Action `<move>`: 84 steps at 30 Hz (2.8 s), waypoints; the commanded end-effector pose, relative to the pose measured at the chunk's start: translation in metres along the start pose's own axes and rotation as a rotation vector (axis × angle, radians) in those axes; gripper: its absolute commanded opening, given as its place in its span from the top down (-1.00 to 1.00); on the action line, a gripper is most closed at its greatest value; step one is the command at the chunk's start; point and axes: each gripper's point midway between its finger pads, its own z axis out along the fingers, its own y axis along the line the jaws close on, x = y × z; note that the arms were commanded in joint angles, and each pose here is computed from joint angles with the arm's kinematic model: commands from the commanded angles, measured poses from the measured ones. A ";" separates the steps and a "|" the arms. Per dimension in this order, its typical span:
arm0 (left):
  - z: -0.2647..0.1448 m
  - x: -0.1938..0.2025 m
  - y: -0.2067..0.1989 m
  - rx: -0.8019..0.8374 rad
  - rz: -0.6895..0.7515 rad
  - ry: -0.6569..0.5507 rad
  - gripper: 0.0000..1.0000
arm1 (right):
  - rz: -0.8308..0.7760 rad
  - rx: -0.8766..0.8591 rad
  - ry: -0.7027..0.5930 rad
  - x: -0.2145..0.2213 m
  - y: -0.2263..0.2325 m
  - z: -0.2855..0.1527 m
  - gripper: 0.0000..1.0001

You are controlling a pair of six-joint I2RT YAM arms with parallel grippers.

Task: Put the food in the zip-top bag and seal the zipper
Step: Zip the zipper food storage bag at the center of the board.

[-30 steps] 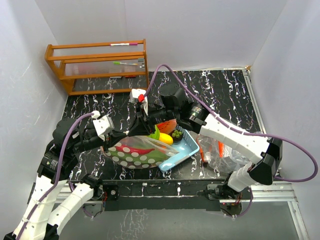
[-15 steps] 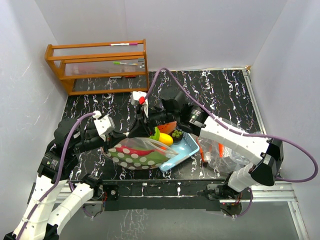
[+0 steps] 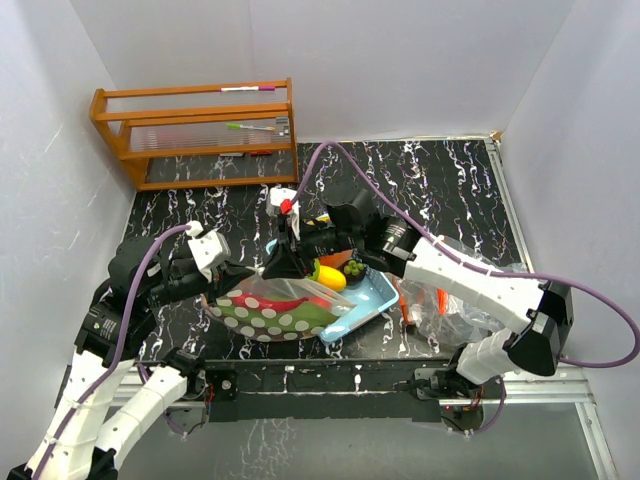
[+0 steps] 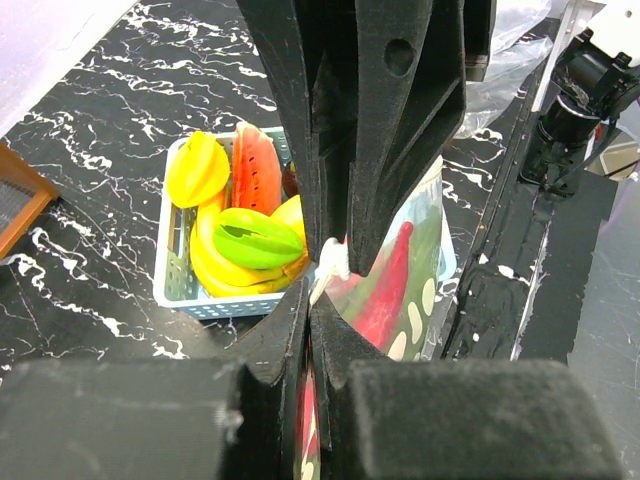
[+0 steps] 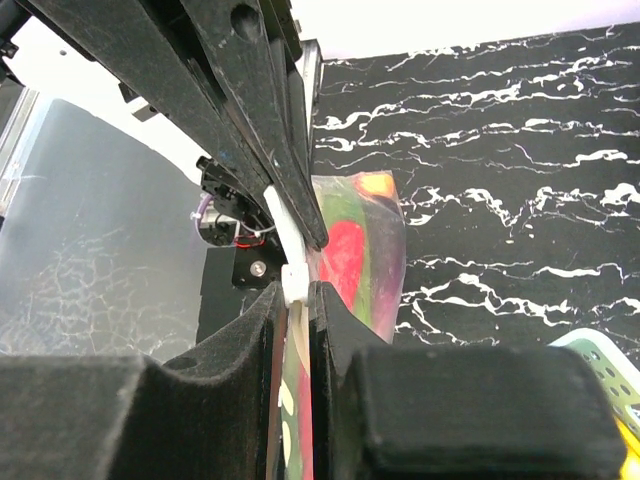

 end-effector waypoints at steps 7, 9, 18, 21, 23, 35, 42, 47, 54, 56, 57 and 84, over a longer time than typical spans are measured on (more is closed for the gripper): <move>-0.013 -0.045 0.008 -0.071 0.106 -0.126 1.00 | 0.014 0.099 0.052 0.019 -0.006 -0.016 0.85; -0.015 -0.048 0.009 -0.080 0.113 -0.132 1.00 | 0.016 0.111 0.060 0.022 -0.007 -0.019 0.85; -0.023 -0.061 0.016 -0.138 0.134 -0.159 1.00 | 0.028 0.159 0.071 0.033 -0.006 -0.032 0.85; -0.025 -0.066 0.018 -0.156 0.142 -0.168 1.00 | 0.034 0.171 0.072 0.037 -0.006 -0.036 0.85; -0.026 -0.069 0.019 -0.161 0.147 -0.173 1.00 | 0.038 0.185 0.072 0.039 -0.007 -0.039 0.84; -0.037 -0.082 0.017 -0.180 0.179 -0.190 1.00 | 0.028 0.324 0.070 0.043 -0.023 -0.061 0.85; -0.041 -0.083 0.018 -0.198 0.194 -0.185 1.00 | 0.031 0.427 0.070 0.051 -0.033 -0.082 0.85; -0.043 -0.085 0.017 -0.200 0.202 -0.190 1.00 | 0.026 0.470 0.067 0.051 -0.039 -0.097 0.85; -0.046 -0.089 0.019 -0.217 0.213 -0.195 1.00 | 0.041 0.490 0.076 0.058 -0.042 -0.106 0.85; -0.047 -0.090 0.020 -0.223 0.218 -0.193 1.00 | 0.043 0.501 0.081 0.062 -0.043 -0.110 0.85; -0.048 -0.090 0.021 -0.229 0.221 -0.193 1.00 | 0.042 0.506 0.081 0.062 -0.043 -0.111 0.85; -0.062 -0.101 0.039 -0.366 0.233 -0.227 1.00 | 0.076 0.534 0.108 0.080 -0.043 -0.126 0.84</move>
